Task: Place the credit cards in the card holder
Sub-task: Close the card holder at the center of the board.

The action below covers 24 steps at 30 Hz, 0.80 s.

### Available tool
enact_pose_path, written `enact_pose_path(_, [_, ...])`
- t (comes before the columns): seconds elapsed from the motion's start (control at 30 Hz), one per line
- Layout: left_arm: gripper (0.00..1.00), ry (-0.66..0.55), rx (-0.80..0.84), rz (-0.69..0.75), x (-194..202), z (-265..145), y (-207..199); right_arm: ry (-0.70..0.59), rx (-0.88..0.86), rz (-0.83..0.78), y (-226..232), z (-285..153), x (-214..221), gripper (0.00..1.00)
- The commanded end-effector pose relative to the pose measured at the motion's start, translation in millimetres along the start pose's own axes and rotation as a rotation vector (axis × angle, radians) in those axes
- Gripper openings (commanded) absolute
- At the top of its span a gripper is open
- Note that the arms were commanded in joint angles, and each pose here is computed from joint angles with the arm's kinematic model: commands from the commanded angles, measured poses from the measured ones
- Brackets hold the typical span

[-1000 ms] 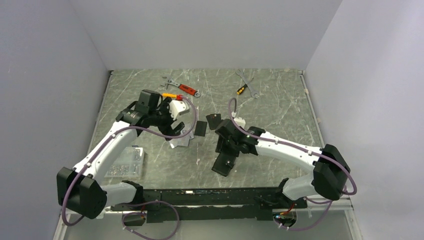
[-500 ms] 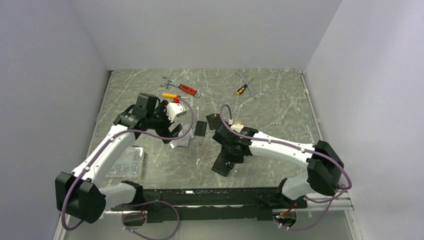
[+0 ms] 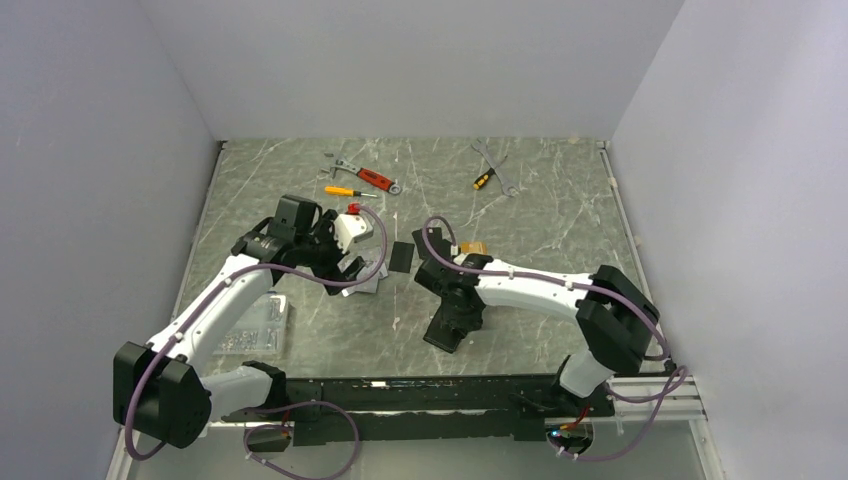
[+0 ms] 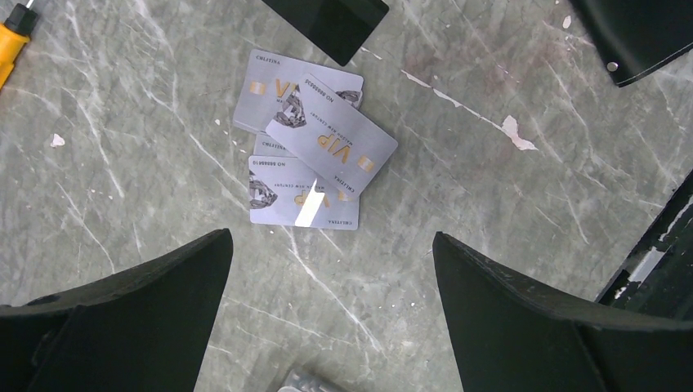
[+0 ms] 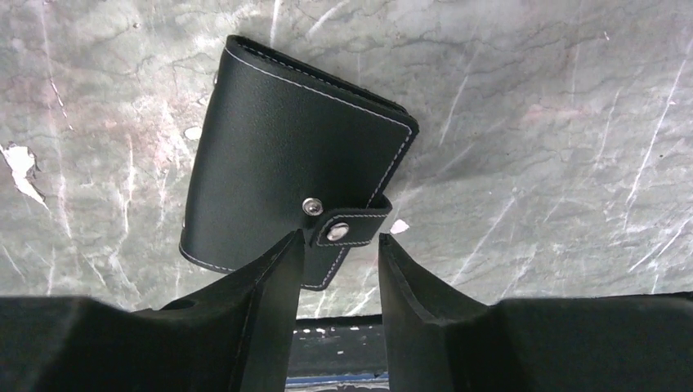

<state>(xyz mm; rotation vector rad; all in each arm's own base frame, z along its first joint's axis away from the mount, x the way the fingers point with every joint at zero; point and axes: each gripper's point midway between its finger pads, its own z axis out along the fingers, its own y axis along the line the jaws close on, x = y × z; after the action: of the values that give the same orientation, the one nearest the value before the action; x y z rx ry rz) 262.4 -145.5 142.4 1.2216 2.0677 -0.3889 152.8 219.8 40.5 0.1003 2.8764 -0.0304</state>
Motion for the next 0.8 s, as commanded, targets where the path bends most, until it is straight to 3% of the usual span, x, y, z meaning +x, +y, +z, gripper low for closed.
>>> enact_pose_path(0.0, [0.99,-0.069,-0.006,0.024,-14.3,-4.4,0.4,-0.038,0.011,0.005,8.1,-4.2,-14.5,0.38])
enact_pose_path(0.5, [0.99,-0.080,0.006,0.034,-9.3,-1.8,-4.8,-0.057,0.044,0.007,5.1,-3.1,-22.1,0.01])
enact_pose_path(0.77, [0.99,-0.078,0.009,0.038,-6.2,-1.0,-6.2,-0.062,0.044,0.002,6.3,-8.2,-18.3,0.00])
